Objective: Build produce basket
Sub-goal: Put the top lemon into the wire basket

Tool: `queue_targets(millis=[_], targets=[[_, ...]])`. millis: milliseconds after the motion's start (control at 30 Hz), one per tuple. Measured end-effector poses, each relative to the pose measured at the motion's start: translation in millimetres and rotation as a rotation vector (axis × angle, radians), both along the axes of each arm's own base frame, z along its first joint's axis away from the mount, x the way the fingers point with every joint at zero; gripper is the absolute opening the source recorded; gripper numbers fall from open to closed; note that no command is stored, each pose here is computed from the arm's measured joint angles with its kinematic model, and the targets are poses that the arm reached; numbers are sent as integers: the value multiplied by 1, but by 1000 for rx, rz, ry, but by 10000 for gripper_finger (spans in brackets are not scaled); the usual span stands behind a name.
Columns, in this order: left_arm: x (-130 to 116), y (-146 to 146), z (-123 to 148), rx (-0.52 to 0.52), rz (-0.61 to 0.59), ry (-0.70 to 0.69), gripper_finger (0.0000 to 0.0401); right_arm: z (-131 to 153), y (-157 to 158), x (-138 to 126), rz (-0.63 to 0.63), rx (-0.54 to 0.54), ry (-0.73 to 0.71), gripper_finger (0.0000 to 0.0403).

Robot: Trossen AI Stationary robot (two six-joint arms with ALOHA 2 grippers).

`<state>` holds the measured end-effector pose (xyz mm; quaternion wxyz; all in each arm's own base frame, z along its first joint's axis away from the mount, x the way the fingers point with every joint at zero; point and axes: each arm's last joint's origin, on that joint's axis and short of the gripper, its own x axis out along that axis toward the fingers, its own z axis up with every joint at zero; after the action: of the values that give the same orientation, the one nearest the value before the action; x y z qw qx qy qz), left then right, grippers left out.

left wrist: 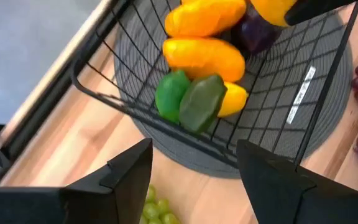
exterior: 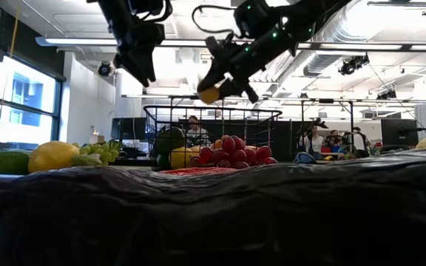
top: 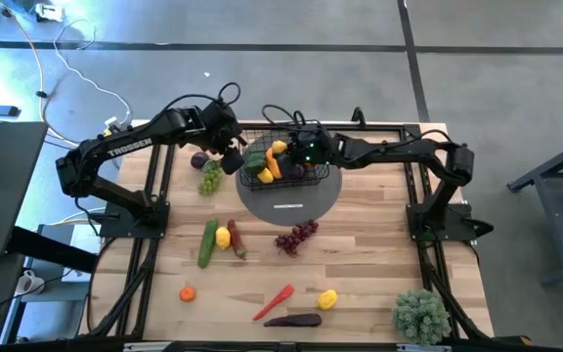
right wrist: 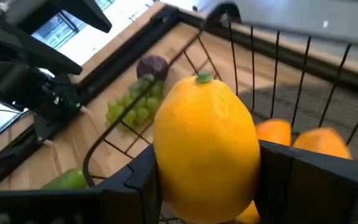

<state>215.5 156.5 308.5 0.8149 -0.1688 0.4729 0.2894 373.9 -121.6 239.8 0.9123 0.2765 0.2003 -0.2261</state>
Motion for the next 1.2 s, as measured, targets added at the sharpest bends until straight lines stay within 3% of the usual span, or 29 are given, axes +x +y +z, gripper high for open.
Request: queue_targets(millis=[500,767,1200], targets=[[-3,-10,-26,-98,28,42,223,-34,-7,9,-6,193,31,156],[4,-29,-28,-145,-50,73,223,-42,-9,11,-3,259,33,157],[12,-53,-30,-163,-138,117,223,-41,-8,12,14,282,15,238]])
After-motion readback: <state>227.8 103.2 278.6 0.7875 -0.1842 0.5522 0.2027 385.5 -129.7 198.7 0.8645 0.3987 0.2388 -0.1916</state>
